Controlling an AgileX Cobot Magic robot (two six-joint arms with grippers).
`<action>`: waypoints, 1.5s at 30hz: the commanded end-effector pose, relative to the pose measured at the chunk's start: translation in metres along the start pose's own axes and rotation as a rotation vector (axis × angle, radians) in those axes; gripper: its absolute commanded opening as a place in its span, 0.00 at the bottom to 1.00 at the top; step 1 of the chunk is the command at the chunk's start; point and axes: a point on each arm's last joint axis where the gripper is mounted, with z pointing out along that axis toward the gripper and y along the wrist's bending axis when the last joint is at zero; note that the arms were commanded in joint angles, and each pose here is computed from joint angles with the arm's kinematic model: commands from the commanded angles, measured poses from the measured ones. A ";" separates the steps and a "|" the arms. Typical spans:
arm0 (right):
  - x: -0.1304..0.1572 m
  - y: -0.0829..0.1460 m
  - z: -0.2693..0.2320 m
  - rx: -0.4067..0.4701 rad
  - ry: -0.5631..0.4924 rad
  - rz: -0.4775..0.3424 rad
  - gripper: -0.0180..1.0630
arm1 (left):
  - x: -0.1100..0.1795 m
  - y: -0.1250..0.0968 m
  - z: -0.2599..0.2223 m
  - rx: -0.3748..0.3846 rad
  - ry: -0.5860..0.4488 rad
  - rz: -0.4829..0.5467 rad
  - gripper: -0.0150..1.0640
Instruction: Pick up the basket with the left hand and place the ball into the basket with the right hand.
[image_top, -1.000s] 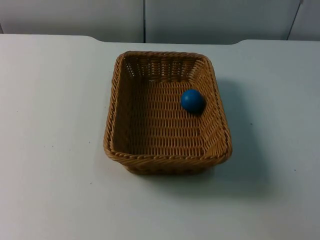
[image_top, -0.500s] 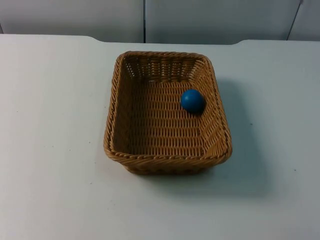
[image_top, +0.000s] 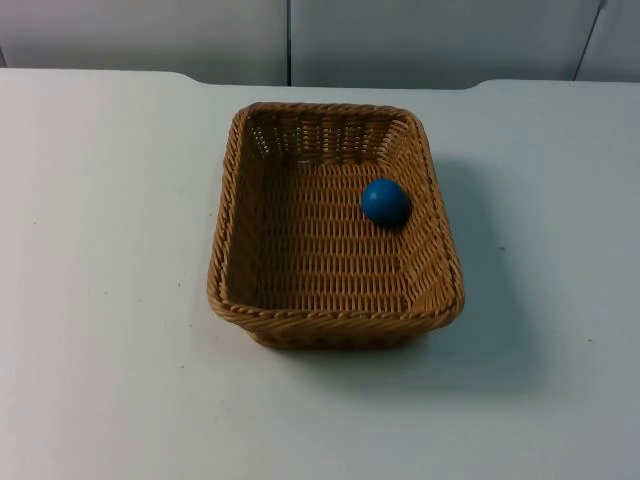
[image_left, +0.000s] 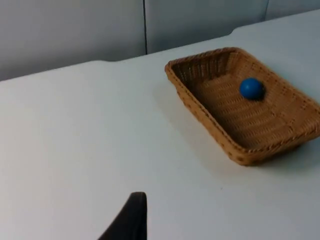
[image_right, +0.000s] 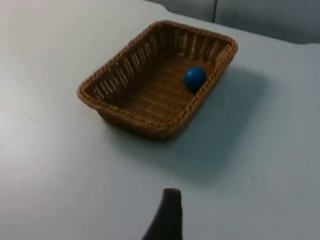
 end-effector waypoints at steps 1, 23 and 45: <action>0.003 -0.003 -0.003 0.049 0.023 0.003 0.72 | 0.005 0.002 0.000 -0.013 0.045 -0.009 0.99; 0.004 -0.009 0.003 0.107 0.008 0.066 0.72 | 0.010 0.005 0.005 -0.056 0.071 -0.102 0.99; 0.004 -0.008 0.003 0.162 0.007 0.101 0.72 | 0.010 0.004 0.004 -0.055 0.070 -0.110 0.99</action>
